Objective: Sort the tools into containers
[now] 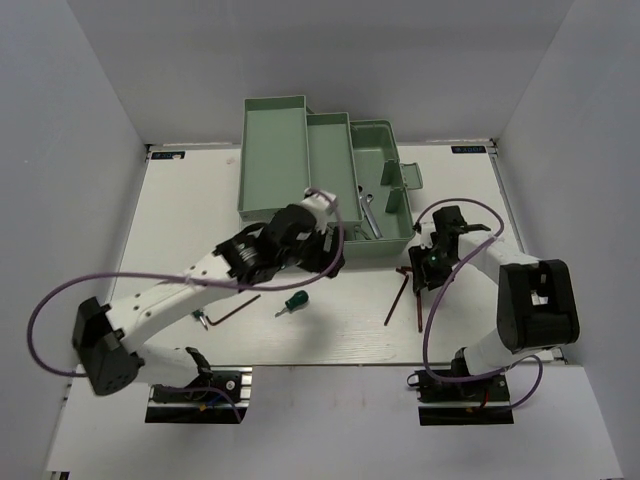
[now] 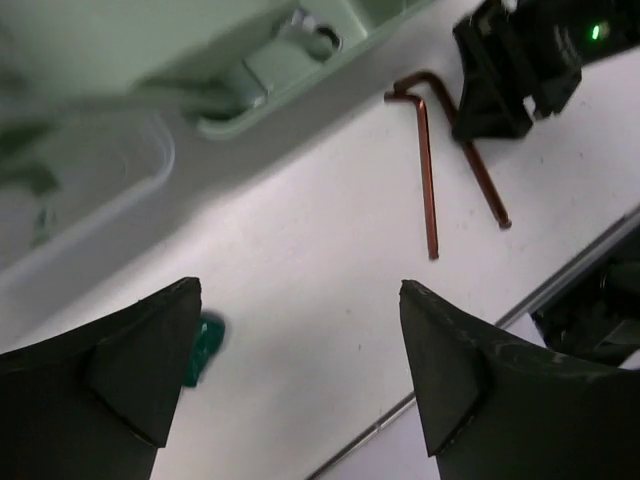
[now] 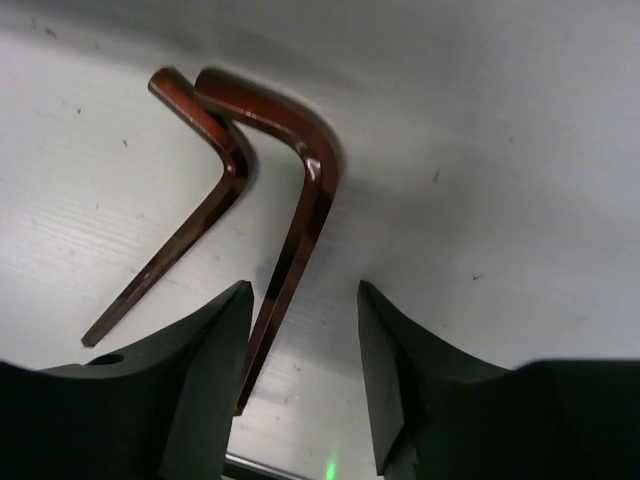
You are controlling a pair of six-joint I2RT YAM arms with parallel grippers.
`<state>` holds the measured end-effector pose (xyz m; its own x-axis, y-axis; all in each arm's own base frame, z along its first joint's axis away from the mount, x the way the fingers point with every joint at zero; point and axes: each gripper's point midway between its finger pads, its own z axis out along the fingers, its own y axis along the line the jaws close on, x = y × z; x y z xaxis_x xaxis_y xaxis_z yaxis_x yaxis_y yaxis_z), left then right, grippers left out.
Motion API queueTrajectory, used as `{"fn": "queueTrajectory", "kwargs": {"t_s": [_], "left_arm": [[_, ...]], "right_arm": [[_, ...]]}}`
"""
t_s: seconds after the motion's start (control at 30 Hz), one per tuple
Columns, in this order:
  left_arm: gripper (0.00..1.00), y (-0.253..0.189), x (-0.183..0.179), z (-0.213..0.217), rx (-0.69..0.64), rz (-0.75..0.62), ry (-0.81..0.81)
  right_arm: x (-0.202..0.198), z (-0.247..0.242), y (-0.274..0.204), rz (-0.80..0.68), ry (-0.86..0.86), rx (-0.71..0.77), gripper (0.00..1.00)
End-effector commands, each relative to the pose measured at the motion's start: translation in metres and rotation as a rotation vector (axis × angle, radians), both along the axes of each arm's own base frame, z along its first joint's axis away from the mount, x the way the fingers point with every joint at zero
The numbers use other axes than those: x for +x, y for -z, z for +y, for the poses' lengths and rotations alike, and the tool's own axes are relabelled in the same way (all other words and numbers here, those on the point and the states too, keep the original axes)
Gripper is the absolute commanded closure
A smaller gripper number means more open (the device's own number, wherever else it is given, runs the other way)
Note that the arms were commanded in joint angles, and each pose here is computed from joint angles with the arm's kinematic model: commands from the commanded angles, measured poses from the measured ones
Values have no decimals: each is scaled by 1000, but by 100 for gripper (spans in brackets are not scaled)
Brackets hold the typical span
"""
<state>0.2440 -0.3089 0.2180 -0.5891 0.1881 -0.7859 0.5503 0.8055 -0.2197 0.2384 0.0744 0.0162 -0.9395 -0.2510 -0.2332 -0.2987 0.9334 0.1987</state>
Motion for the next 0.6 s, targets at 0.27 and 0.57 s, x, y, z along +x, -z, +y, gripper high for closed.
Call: {"fn": "queueTrajectory", "kwargs": {"t_s": [0.27,0.57], "left_arm": [[10,81,-59,0,38,130,49],[10,116,-70,-61,158,110,113]], "right_arm": [[-12,-24,18,24,32,-216,100],[-22,-7,-54,-117,-106,-30,100]]}}
